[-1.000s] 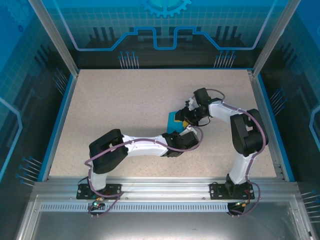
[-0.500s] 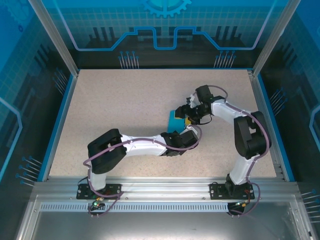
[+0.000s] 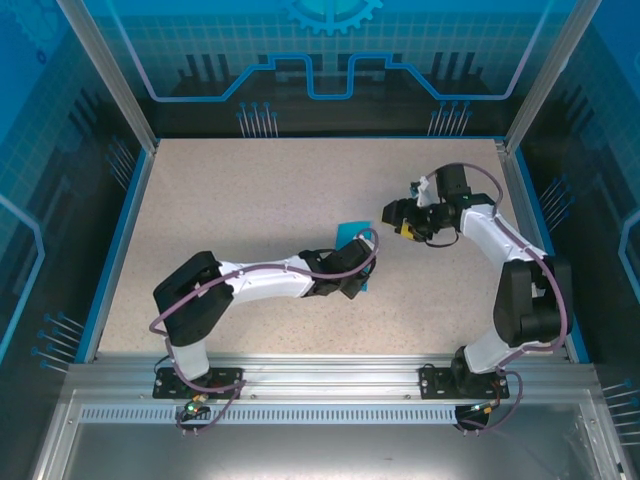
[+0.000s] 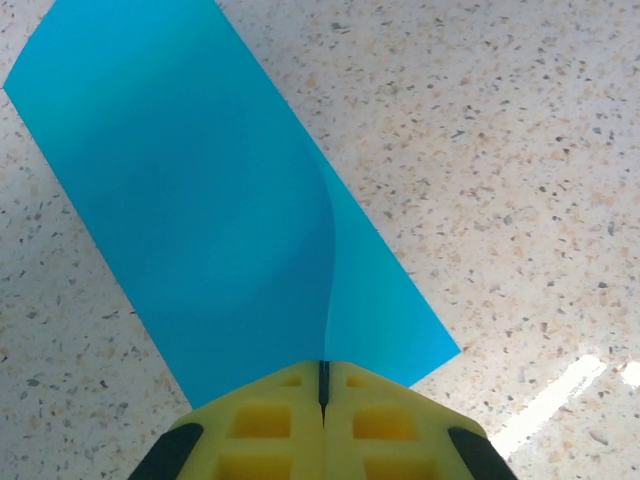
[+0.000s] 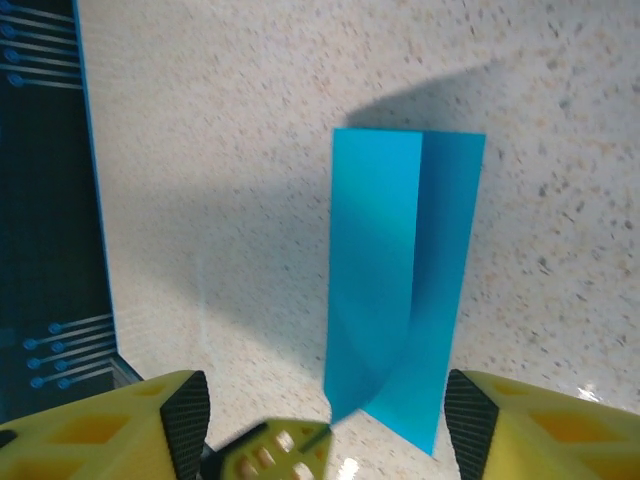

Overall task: Fold a paper plane with a square sheet of paper (fold left side to right side)
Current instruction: Fold the triangle a second time at the center of the table.

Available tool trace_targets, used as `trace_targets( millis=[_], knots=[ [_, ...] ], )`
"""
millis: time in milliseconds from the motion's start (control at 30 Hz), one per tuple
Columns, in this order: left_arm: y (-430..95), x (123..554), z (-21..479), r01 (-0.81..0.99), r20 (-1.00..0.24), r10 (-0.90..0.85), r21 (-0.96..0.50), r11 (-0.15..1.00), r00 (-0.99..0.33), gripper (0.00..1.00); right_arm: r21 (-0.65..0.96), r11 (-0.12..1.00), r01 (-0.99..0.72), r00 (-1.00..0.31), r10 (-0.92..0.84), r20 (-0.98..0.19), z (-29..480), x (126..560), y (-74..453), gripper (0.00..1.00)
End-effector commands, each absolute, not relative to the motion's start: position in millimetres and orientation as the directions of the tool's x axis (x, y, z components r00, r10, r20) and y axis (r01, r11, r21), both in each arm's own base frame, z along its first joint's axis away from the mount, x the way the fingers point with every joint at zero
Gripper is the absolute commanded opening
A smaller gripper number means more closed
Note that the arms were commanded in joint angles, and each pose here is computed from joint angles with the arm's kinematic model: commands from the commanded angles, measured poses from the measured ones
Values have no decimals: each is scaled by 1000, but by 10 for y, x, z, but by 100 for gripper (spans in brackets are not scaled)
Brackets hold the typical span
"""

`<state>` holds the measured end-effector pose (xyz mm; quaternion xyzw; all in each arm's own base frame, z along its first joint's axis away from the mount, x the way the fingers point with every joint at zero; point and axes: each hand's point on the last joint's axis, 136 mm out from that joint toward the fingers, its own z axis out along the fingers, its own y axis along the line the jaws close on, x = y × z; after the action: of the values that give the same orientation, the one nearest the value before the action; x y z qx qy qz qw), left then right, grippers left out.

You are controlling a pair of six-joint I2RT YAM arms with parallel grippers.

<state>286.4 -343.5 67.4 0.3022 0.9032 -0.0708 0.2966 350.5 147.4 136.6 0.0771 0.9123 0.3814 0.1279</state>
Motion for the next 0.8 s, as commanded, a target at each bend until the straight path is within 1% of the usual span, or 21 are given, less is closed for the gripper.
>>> trace_targets(
  millis=[0, 100, 233, 333, 400, 433, 533, 633, 767],
  knots=[
    [-3417, 2817, 770, 591, -581, 452, -64, 804, -677, 0, 745, 664, 56, -976, 194, -100, 1203, 3277, 1535, 59],
    [-3370, 2822, 780, 587, -578, 425, -119, 801, -697, 0, 750, 657, 71, -982, 178, -63, 1037, 3152, 1601, 49],
    [-3285, 2867, 775, 573, -569, 385, -194, 796, -727, 0, 746, 659, 93, -987, 162, -19, 836, 2997, 1678, 30],
    [-3229, 2919, 766, 576, -566, 384, -207, 791, -730, 0, 736, 670, 92, -992, 128, 7, 712, 2886, 1773, 23],
    [-3204, 2954, 764, 576, -564, 383, -211, 790, -732, 0, 727, 682, 79, -994, 107, 8, 670, 2854, 1849, 21],
    [-3192, 2973, 771, 575, -563, 381, -214, 790, -734, 0, 716, 692, 91, -995, 96, 34, 574, 2749, 1870, 21],
    [-3220, 3003, 828, 576, -567, 367, -243, 780, -737, 0, 700, 709, 83, -996, 72, 44, 494, 2687, 1944, 21],
    [-3295, 3007, 895, 583, -572, 356, -276, 764, -739, 0, 694, 716, 73, -997, 63, 40, 470, 2685, 1975, 21],
    [-3292, 3042, 900, 562, -566, 337, -285, 776, -752, 0, 691, 722, 51, -999, 46, 26, 487, 2683, 1999, 21]
  ],
)
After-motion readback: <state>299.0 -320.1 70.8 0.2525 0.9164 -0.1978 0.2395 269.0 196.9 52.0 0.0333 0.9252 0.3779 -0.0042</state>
